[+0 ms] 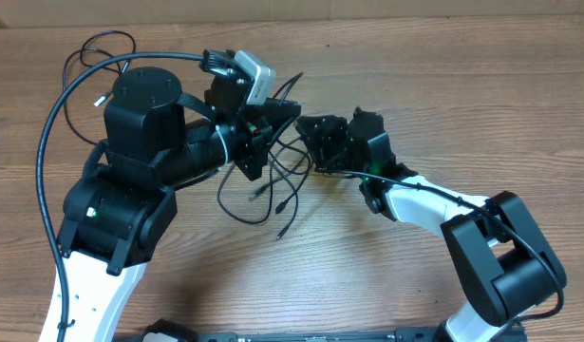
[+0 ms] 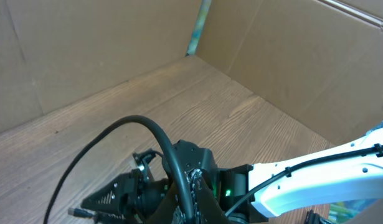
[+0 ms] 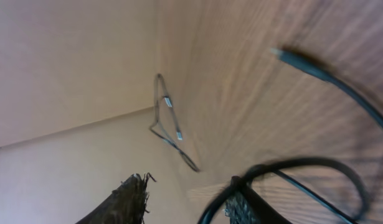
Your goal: Untangle cables
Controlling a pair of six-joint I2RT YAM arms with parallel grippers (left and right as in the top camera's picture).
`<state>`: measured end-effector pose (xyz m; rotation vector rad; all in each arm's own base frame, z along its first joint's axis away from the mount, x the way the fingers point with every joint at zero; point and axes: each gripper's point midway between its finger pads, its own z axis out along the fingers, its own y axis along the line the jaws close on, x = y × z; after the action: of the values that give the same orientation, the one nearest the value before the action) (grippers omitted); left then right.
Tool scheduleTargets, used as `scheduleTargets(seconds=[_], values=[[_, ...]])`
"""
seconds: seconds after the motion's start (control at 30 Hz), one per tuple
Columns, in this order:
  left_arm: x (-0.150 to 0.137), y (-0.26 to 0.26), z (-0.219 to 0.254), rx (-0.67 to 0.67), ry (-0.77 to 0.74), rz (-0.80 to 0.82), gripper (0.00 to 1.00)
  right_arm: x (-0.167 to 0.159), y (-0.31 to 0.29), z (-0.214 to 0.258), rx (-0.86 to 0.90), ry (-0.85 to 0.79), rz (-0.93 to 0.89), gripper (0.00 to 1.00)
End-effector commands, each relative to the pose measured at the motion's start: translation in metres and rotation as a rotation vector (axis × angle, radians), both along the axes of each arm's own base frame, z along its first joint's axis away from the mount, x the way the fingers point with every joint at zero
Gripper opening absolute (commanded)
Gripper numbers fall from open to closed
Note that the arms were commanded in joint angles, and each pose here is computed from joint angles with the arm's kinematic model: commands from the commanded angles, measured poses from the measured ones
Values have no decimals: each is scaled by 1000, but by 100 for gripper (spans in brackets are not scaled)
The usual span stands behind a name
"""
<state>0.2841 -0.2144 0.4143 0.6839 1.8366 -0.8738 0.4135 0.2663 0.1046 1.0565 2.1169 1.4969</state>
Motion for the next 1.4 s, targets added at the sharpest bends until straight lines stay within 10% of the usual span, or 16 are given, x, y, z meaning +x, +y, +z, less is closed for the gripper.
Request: scheduleTargets(seconds=[0.0,0.17,0.37,0.7,0.87,0.93,1.37], values=[[-2,2,12,-34,2,12,4,6,0,16,15,-49,-22,30],[-2,3,11,-31,5,17,4,5,0,13,1,-45,-16,5],[-2,4,7,-23,22,20,4,-5,9,13,25,-21,55,46],[-2,3,8,-25,20,19,4,-20,37,10,-22,-48,37,52],[-3,4,8,-24,22,20,4,-21,39,6,-86,-74,-57,30],[-2,4,7,-23,22,20,4,-20,38,6,-118,-102,-47,5],[43,118,61,2,-114,491,4,6,-132,42,-759,-310,18,4]])
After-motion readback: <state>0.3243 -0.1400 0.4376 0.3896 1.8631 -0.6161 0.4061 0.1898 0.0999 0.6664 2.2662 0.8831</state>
